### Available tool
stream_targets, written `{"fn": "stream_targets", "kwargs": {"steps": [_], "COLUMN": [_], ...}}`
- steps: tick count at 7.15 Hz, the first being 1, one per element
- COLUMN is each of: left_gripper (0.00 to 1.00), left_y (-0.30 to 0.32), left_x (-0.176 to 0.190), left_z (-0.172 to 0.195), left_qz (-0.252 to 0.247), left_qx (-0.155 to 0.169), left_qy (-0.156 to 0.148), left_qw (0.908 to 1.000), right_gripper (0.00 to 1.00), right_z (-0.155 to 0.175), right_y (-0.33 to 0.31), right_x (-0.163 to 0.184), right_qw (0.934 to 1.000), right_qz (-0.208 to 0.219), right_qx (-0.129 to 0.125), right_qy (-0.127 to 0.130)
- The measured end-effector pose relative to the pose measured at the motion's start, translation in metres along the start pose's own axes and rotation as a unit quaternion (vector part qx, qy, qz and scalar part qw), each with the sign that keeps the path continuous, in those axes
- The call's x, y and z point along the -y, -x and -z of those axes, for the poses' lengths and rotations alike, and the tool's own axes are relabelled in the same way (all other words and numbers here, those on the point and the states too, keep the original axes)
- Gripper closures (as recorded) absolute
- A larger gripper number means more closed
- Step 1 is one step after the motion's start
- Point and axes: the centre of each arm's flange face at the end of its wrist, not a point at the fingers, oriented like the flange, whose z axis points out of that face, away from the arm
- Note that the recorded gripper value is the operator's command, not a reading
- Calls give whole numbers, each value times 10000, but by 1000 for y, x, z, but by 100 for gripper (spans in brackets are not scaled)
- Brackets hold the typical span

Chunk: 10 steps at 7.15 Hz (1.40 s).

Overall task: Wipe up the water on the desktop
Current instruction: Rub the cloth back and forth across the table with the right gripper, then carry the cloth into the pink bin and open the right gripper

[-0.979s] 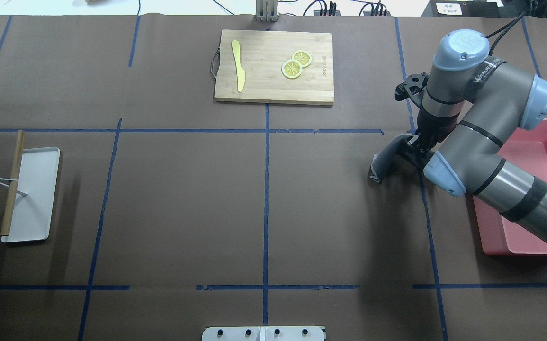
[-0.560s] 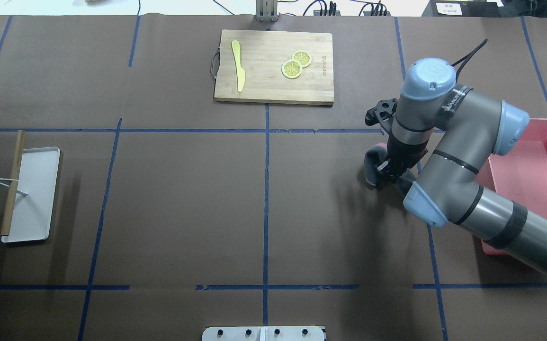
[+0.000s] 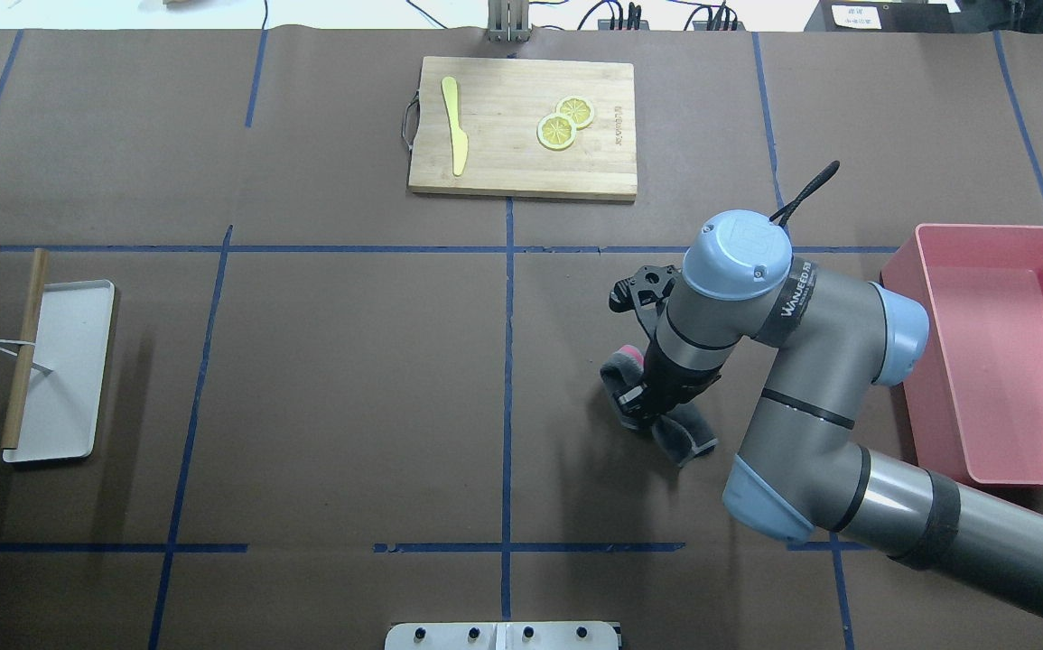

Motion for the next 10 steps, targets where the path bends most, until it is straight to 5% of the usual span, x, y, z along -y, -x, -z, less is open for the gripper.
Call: {"fn": "stream_targets", "kwargs": {"steps": [3, 6, 8, 10], "left_gripper": [0, 0, 0, 0], "left_y": [28, 78, 118, 160], "left_x": [13, 24, 42, 58], "left_z": [-9, -53, -96, -142], "left_qz": [-205, -619, -899, -1031], "left_qx": [91, 241, 251, 197], "left_qy": [82, 547, 834, 810], "left_qw": [9997, 9963, 9921, 9912], "right_gripper": [99, 99, 99, 98], "right_z": [84, 203, 265, 300], "right_y": [16, -75, -165, -270], "right_x": [-4, -6, -20, -60], "right_qw": [9959, 9800, 9721, 9710], "right_qz": [-143, -660, -959, -968], "right_qx": [412, 311, 250, 66], "right_qy": [-789, -1854, -2125, -2185]}}
